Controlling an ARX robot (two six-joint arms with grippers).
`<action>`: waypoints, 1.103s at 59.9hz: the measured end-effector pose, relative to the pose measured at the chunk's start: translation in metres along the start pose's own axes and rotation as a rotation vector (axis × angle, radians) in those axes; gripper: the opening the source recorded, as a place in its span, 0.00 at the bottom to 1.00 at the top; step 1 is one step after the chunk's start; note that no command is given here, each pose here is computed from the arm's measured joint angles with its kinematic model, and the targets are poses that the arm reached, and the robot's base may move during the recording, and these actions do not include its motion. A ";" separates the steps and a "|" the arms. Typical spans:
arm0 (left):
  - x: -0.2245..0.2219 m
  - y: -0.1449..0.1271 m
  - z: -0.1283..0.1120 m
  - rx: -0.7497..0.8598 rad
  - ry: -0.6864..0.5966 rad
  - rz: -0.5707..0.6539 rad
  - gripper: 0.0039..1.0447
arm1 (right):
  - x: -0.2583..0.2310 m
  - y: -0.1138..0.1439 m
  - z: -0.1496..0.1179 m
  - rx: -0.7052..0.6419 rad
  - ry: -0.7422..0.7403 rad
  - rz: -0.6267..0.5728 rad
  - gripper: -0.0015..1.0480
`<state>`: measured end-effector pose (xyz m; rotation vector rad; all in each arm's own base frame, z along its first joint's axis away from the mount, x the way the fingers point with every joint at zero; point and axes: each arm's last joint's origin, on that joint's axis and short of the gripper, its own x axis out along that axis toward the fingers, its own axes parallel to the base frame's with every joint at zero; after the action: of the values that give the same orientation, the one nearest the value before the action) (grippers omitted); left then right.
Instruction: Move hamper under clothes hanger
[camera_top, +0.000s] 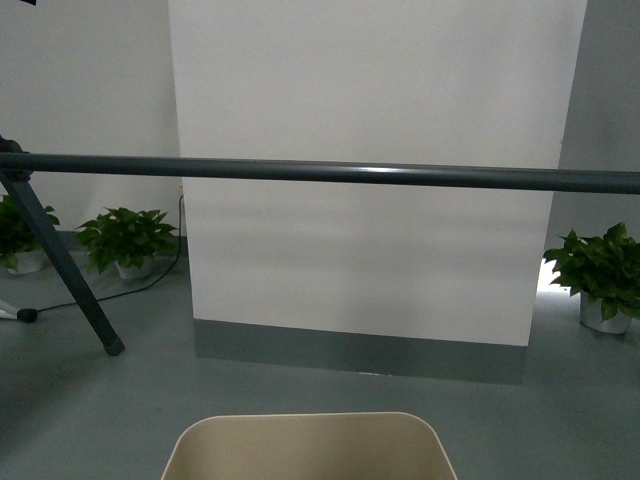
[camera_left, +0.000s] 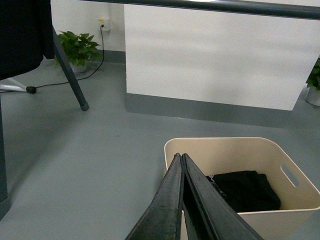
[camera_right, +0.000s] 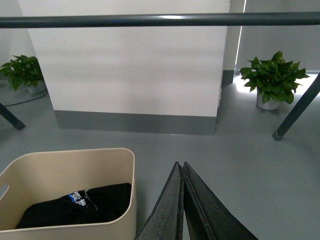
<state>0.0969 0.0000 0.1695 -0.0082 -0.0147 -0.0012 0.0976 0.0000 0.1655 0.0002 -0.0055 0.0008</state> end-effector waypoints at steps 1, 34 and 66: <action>0.000 0.000 0.000 0.000 0.000 0.000 0.03 | 0.000 0.000 0.000 0.000 0.002 0.000 0.02; 0.000 0.000 0.000 0.002 -0.001 0.001 0.28 | 0.000 0.000 0.000 0.000 0.003 0.000 0.37; 0.000 0.000 0.000 0.003 -0.001 0.000 0.94 | 0.000 0.000 0.000 0.000 0.003 0.000 0.92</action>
<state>0.0969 0.0000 0.1694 -0.0051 -0.0154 -0.0008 0.0976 0.0000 0.1651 0.0006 -0.0021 0.0011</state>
